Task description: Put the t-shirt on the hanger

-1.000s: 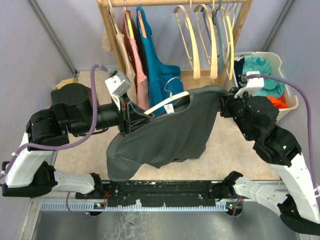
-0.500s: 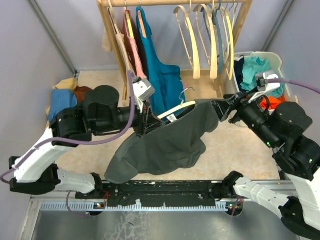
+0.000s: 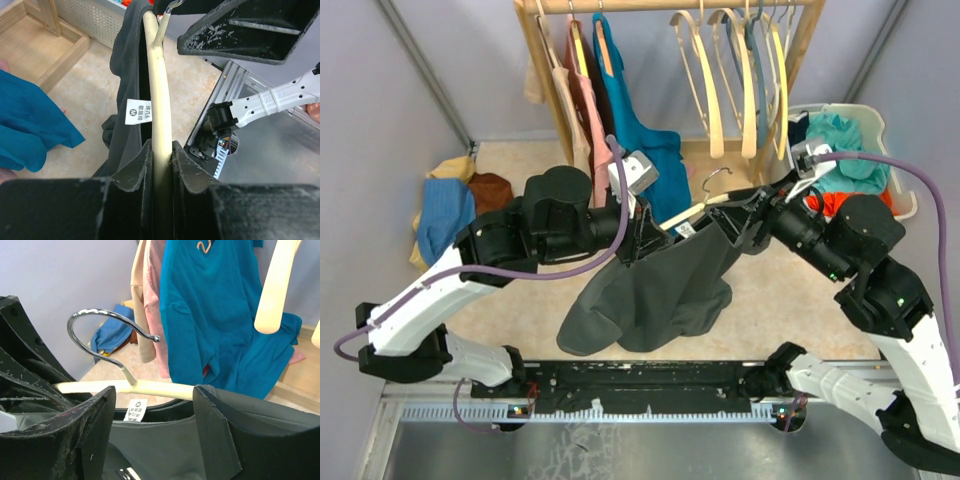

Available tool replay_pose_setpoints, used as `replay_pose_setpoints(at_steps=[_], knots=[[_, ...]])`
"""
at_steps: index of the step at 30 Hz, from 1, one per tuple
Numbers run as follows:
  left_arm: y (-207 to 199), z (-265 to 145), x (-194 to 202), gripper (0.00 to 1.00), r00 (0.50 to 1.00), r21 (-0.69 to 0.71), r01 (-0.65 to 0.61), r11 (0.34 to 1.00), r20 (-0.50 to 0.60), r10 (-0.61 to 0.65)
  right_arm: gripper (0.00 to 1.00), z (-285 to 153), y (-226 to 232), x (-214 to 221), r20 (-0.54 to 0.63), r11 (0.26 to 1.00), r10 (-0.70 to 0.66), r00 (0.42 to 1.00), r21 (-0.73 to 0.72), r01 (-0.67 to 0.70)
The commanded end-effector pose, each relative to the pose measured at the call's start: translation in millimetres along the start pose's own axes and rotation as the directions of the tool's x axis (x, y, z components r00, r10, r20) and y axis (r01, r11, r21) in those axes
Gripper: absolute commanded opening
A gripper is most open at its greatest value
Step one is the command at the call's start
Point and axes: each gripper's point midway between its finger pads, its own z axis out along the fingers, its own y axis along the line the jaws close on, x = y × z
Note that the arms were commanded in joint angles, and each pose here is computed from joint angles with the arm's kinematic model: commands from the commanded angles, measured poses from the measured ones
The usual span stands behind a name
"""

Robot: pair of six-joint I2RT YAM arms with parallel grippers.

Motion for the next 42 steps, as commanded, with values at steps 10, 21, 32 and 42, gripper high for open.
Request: replay_pose_setpoints(at_steps=[10, 21, 32, 42], knots=[[-13.6, 16.4, -33.5, 0.02, 0.994, 0.055, 0.012, 0.998, 0.112, -0.019, 0.51, 15.4, 8.0, -25.3, 0.082, 0.999, -0.019, 0.996, -0.037, 0.022], [-15.3, 17.5, -43.8, 0.02, 0.99, 0.06, 0.013, 0.998, 0.143, -0.021, 0.29, 20.5, -4.8, -8.8, 0.022, 0.999, -0.035, 0.999, 0.019, 0.035], [-18.4, 8.8, -58.4, 0.26, 0.985, 0.065, 0.004, 0.998, 0.17, -0.015, 0.0, 21.1, -1.3, -31.8, 0.04, 0.995, -0.085, 0.996, 0.051, 0.083], [-10.8, -32.5, -92.5, 0.38, 0.964, 0.001, -0.043, 0.999, 0.262, 0.041, 0.0, 20.7, 5.7, -64.3, 0.091, 0.993, -0.106, 0.99, 0.057, 0.101]])
